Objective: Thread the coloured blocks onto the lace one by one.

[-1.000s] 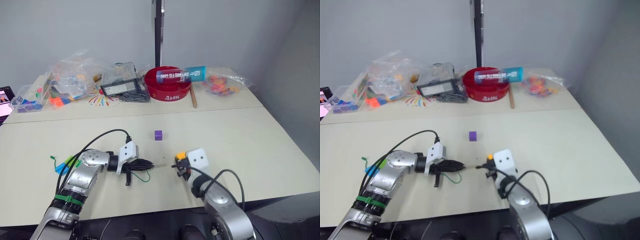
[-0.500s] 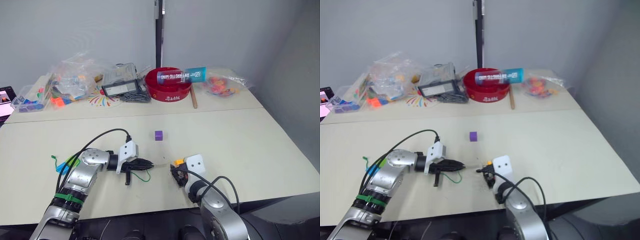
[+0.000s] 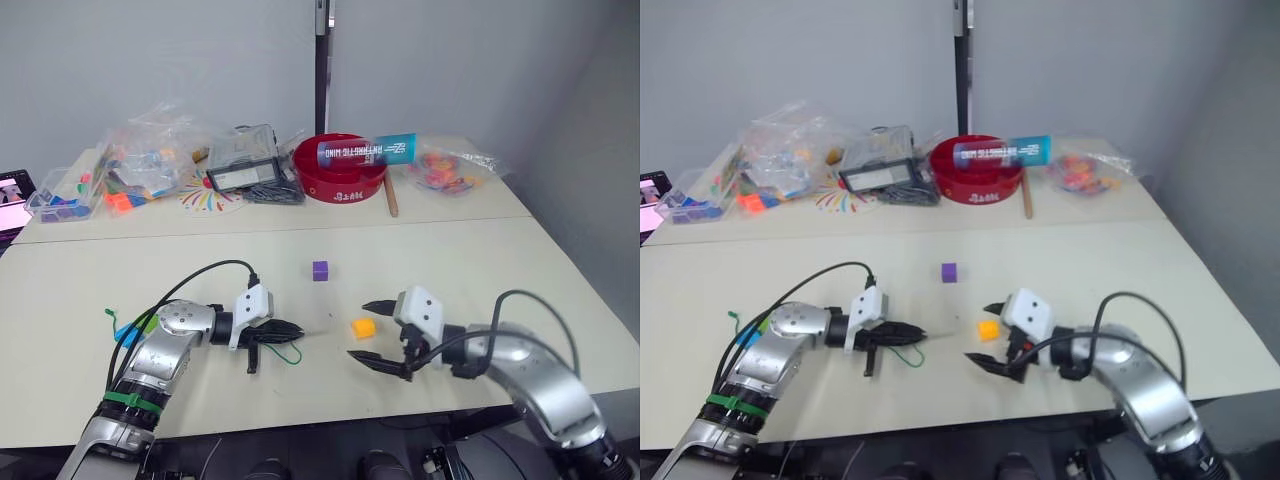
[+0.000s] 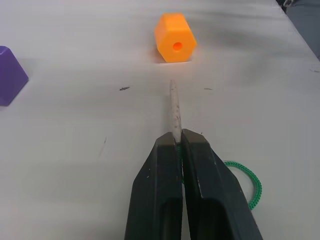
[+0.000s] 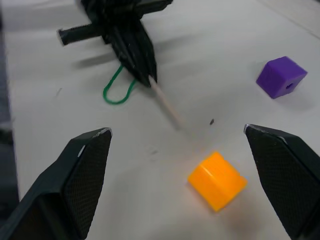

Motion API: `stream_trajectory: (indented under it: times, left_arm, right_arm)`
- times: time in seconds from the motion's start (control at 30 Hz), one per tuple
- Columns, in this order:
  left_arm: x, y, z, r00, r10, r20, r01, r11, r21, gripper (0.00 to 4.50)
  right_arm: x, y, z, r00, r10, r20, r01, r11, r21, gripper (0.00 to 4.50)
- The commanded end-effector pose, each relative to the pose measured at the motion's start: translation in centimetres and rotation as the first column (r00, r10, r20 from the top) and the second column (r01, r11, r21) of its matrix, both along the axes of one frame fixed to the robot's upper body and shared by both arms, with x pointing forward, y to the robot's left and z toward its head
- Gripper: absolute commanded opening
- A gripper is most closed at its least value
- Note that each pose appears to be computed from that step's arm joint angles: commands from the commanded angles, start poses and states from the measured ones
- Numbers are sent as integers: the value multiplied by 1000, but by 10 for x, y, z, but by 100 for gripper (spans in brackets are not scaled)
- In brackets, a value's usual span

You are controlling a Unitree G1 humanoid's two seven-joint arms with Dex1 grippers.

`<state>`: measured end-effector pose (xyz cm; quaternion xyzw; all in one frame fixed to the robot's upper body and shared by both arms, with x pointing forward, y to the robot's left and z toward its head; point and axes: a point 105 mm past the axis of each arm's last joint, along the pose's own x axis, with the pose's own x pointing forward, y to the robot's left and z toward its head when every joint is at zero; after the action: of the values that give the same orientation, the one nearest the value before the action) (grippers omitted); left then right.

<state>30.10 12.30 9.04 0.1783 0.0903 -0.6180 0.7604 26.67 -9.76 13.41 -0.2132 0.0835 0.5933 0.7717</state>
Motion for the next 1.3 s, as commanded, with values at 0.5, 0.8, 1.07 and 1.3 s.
stream_trajectory:
  times: [0.5,0.8,1.07,1.3]
  left_arm:
    - [-12,-3,15,999,6,52,-5,1000,-19,0]
    - [-10,-6,18,998,-10,60,11,1000,-15,0]
    - [-6,-29,20,995,-55,83,57,998,-21,0]
    - [-4,-34,18,994,-69,84,70,997,-11,0]
  right_arm:
    - [60,-9,-31,954,299,23,-284,926,-248,425]
    - [59,-13,-35,960,281,5,-272,934,-230,132]
    - [51,5,-41,984,180,6,-175,963,-207,130]
    - [39,12,-51,991,134,-10,-133,966,-222,130]
